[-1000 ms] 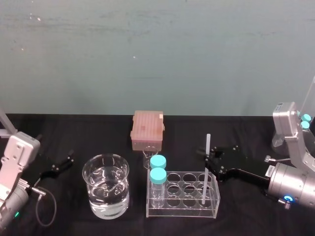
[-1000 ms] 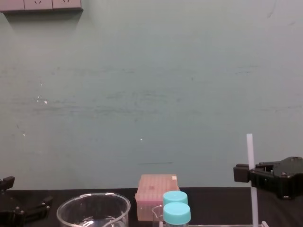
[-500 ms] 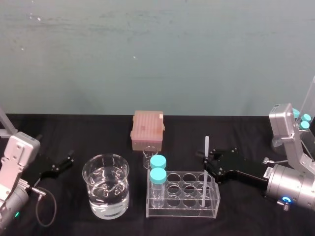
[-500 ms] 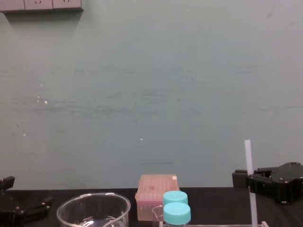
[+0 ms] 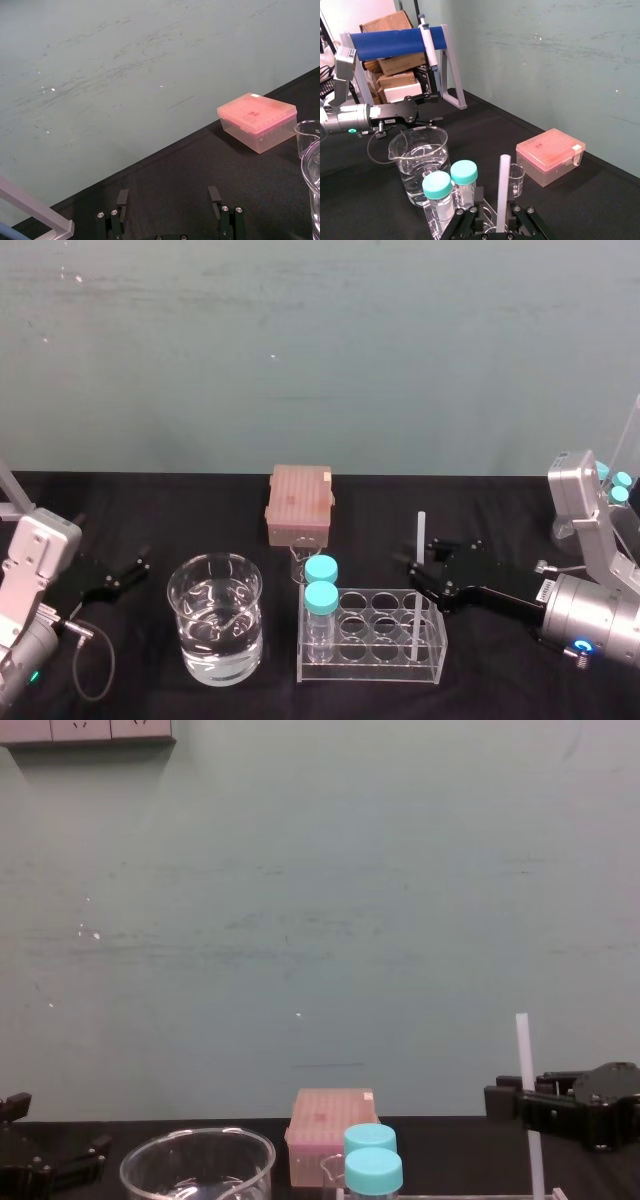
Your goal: Pick up the stirring rod with one hand, then place it down.
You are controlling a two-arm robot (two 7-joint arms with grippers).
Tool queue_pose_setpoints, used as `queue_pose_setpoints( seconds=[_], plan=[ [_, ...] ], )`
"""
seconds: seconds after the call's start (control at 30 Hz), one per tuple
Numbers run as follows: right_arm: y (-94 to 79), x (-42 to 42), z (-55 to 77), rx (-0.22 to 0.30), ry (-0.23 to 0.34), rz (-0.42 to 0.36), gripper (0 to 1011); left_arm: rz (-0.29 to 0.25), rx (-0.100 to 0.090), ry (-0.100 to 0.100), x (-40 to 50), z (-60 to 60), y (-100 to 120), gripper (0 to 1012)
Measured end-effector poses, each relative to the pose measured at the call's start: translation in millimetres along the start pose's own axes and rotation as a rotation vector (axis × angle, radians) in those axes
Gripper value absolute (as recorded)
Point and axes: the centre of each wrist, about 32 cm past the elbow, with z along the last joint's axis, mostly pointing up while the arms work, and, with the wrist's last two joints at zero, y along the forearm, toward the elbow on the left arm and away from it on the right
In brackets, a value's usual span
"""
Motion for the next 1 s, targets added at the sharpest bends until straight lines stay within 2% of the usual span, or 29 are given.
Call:
queue_pose_setpoints(
  seconds=[0.03, 0.07, 0.13, 0.33, 0.5, 0.57, 0.7, 0.87, 1.0],
  plan=[
    [0.0, 0.0, 0.0, 0.0, 0.0, 0.0, 280, 0.0, 0.0, 0.0, 0.0, 0.0, 0.0, 1005],
    [0.0, 0.0, 0.0, 0.0, 0.0, 0.0, 280, 0.0, 0.0, 0.0, 0.0, 0.0, 0.0, 1005],
    [-0.1, 0.0, 0.1, 0.0, 0.0, 0.0, 383, 0.0, 0.0, 0.0, 0.0, 0.0, 0.0, 1005],
    [-0.1, 0.0, 0.2, 0.001, -0.001, 0.0, 534, 0.0, 0.0, 0.0, 0.0, 0.0, 0.0, 1005],
    [-0.1, -0.1, 0.3, 0.002, -0.001, 0.0, 724, 0.0, 0.0, 0.0, 0.0, 0.0, 0.0, 1005],
    [-0.1, -0.1, 0.3, 0.002, -0.001, 0.001, 761, 0.0, 0.0, 0.0, 0.0, 0.0, 0.0, 1005],
    [-0.1, -0.1, 0.3, 0.002, -0.001, 0.001, 907, 0.0, 0.0, 0.0, 0.0, 0.0, 0.0, 1005],
    [-0.1, -0.1, 0.3, 0.002, -0.001, 0.0, 1003, 0.0, 0.0, 0.0, 0.0, 0.0, 0.0, 1005],
    [-0.1, -0.1, 0.3, 0.002, -0.001, 0.001, 1003, 0.0, 0.0, 0.0, 0.0, 0.0, 0.0, 1005]
  ],
)
